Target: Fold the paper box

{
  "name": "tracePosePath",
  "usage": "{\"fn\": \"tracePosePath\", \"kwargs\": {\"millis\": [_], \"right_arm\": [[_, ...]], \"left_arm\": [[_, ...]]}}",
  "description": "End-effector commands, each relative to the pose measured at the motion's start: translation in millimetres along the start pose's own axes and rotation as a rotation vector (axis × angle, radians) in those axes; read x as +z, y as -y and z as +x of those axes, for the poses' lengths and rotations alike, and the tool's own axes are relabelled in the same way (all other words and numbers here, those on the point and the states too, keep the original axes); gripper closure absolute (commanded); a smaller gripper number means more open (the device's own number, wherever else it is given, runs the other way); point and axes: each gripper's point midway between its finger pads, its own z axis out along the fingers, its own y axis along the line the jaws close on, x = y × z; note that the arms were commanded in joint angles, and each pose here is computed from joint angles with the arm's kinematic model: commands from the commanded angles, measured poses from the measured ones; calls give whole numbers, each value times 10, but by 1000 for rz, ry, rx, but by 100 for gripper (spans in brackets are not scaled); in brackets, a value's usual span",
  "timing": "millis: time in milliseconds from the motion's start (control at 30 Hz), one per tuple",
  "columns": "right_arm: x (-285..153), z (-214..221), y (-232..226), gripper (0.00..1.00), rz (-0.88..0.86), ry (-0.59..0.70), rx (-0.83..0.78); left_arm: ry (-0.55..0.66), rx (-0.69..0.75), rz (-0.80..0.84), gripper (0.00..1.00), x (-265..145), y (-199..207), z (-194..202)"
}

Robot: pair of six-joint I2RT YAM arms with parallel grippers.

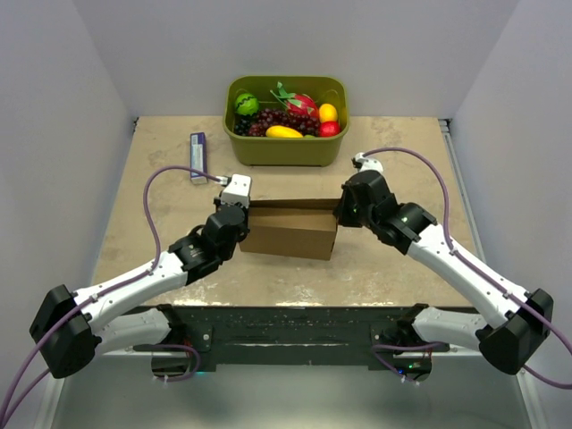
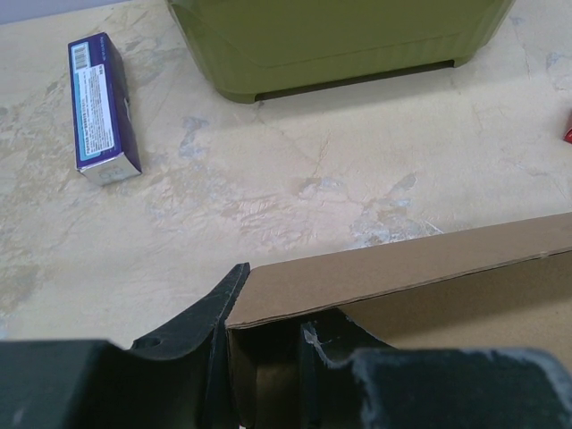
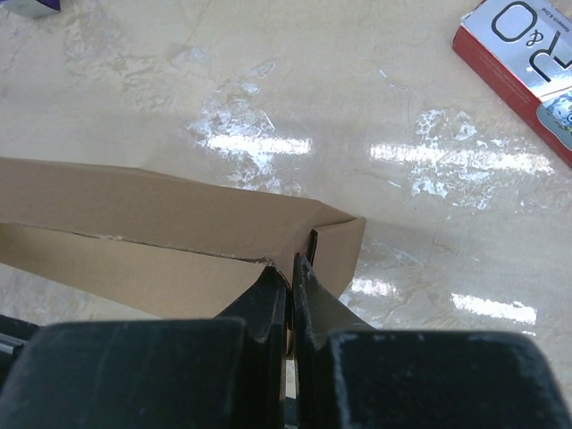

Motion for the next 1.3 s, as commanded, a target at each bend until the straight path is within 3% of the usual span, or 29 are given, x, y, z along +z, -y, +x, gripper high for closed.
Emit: {"fn": "tracePosePath", "kwargs": {"millis": [0, 367, 700, 933, 1267], "right_arm": [[-41, 299, -46, 100, -27, -81, -16], [98, 624, 194, 100, 39, -126, -17], [-75, 483, 330, 100, 109, -91, -34], [-61, 744, 556, 100, 206, -174, -32], [-116, 788, 740, 100, 317, -198, -65]], "left_arm": [[-177, 106, 115, 92, -94, 192, 555], [-160, 92, 129, 92, -117, 205, 506], [-153, 92, 125, 92, -130, 183, 493], [-150, 90, 122, 91, -146, 167, 475], [-142, 85, 119, 91, -167, 144, 465]]}}
